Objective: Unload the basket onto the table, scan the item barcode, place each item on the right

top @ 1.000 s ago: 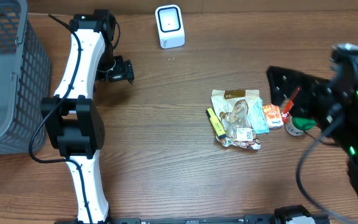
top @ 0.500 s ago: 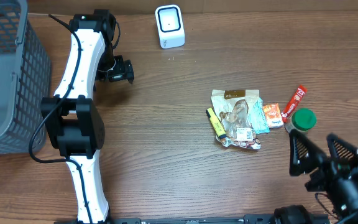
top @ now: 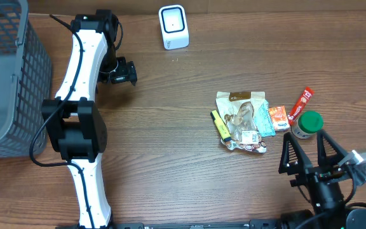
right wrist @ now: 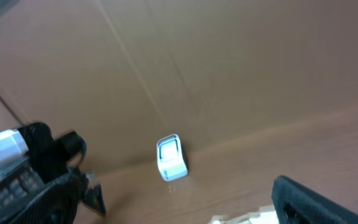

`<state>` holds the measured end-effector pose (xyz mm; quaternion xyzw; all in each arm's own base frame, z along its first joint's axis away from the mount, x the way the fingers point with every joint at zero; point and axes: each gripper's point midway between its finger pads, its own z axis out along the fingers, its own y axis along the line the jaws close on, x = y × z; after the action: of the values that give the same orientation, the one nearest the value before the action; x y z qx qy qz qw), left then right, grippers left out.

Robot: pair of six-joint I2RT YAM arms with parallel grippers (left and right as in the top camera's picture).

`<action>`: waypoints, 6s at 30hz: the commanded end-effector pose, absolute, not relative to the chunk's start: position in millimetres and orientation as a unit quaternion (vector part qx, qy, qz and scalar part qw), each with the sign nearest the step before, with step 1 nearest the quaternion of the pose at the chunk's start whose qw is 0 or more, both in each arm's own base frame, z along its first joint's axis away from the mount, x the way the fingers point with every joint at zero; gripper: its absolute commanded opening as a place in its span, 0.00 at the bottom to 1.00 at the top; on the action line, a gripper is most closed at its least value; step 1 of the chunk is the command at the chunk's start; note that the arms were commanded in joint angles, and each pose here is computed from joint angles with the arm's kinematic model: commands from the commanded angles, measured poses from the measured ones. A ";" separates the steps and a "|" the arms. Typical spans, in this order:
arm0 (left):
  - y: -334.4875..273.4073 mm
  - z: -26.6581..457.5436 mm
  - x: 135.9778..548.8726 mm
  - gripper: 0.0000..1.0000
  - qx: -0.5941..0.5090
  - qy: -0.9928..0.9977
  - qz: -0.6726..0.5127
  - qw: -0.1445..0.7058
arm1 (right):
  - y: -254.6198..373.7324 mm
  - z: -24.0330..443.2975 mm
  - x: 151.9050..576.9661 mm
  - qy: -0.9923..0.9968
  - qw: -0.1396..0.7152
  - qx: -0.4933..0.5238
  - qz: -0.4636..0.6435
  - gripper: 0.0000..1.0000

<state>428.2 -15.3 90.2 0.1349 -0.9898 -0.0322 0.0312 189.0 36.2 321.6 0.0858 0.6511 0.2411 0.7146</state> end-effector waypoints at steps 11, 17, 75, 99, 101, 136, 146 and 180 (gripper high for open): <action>-12.1 106.8 431.3 1.00 0.131 -0.991 -0.033 0.008 | 49.7 284.2 215.2 0.528 0.824 -0.009 0.204 1.00; -12.1 106.8 431.3 1.00 0.131 -0.991 -0.033 0.008 | 53.5 219.3 236.4 0.641 0.743 -0.001 0.191 1.00; -84.3 189.8 442.3 1.00 0.056 -0.989 0.005 -0.135 | 54.4 172.1 240.1 0.704 0.698 -0.103 0.080 1.00; -33.1 433.9 238.5 1.00 0.074 -0.880 0.089 -0.461 | 54.4 172.1 240.1 0.704 0.698 -0.103 0.080 1.00; -30.3 403.2 222.9 1.00 0.074 -0.894 0.082 -0.434 | 54.4 172.1 240.1 0.704 0.698 -0.103 0.080 1.00; -14.7 238.7 237.8 1.00 0.070 -0.604 0.146 -0.780 | 54.4 172.1 240.1 0.704 0.698 -0.103 0.080 1.00; -11.6 155.8 245.8 1.00 0.006 -0.734 0.042 -0.678 | 54.4 172.1 240.1 0.704 0.698 -0.103 0.080 1.00; -11.9 156.0 245.8 1.00 -0.023 -0.733 0.017 -0.679 | 54.4 172.1 240.1 0.704 0.698 -0.103 0.080 1.00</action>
<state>246.1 -11.8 156.0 -0.0135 -0.7349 0.0233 -0.6776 239.7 55.6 174.2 -0.1044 0.7052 0.0823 0.6964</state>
